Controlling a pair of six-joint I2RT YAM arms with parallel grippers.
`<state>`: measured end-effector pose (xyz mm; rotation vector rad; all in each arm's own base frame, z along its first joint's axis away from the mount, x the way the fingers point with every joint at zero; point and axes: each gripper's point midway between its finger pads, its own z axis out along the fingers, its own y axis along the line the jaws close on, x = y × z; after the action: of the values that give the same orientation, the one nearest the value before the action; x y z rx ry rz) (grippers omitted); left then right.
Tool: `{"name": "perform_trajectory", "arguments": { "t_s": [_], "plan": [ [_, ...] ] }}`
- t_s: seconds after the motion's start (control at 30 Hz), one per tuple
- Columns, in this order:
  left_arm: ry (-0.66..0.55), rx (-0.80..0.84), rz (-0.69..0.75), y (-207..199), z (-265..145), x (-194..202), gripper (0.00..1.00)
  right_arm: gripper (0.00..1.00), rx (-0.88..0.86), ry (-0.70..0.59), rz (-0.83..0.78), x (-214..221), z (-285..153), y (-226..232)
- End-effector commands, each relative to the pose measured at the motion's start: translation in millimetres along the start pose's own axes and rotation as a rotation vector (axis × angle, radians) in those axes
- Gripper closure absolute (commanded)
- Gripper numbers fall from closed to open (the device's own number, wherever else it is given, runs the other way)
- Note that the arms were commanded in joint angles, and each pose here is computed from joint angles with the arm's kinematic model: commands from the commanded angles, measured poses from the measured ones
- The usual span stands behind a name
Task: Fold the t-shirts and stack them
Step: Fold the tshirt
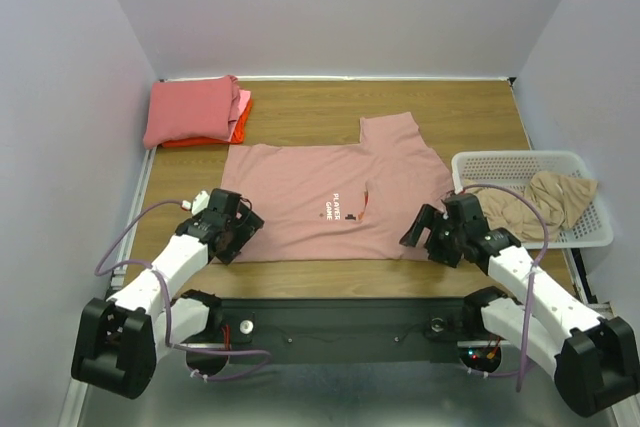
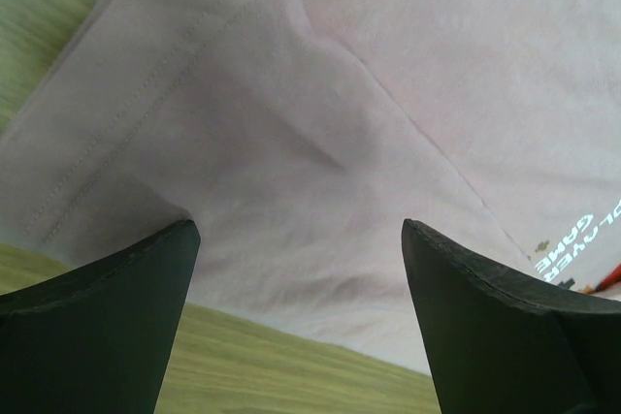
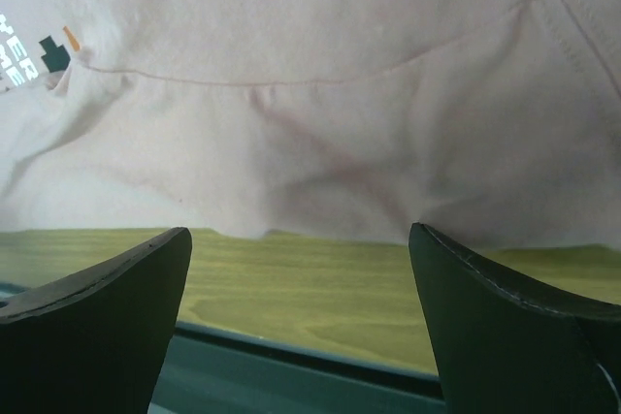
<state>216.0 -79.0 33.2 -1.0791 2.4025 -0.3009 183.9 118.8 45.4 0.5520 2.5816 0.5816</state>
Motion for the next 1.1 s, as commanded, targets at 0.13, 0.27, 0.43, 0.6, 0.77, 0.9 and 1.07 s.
{"name": "perform_trajectory", "arguments": {
  "t_s": [0.13,0.27,0.43,0.6,0.77,0.9,1.07],
  "plan": [
    [-0.028,-0.011,-0.036,6.6,-30.9,-2.8,0.02,0.00,-0.062,-0.058,-0.035,-19.9,-30.6,26.4],
    [-0.200,-0.007,-0.042,-10.4,-62.2,-47.8,0.02,0.00,-0.102,-0.159,-0.108,-54.7,-48.5,53.5],
    [-0.340,0.118,0.019,-74.2,-83.0,-96.0,0.01,0.00,-0.158,-0.267,-0.165,-101.2,-60.3,94.6],
    [-0.411,0.059,0.073,-121.4,-82.3,-135.4,0.02,0.00,-0.233,-0.310,-0.195,-136.1,-59.9,137.2],
    [-0.440,0.014,0.133,-155.5,-47.6,-162.3,0.02,0.00,-0.179,-0.318,-0.229,-164.0,-33.2,149.4],
    [-0.412,-0.026,0.144,-168.9,-14.8,-181.7,0.02,0.00,-0.101,-0.398,-0.230,-200.3,-26.1,156.2],
    [-0.396,-0.085,0.180,-188.4,26.8,-196.4,0.03,0.00,-0.013,-0.427,-0.248,-233.6,1.4,162.8]
  ]
}}
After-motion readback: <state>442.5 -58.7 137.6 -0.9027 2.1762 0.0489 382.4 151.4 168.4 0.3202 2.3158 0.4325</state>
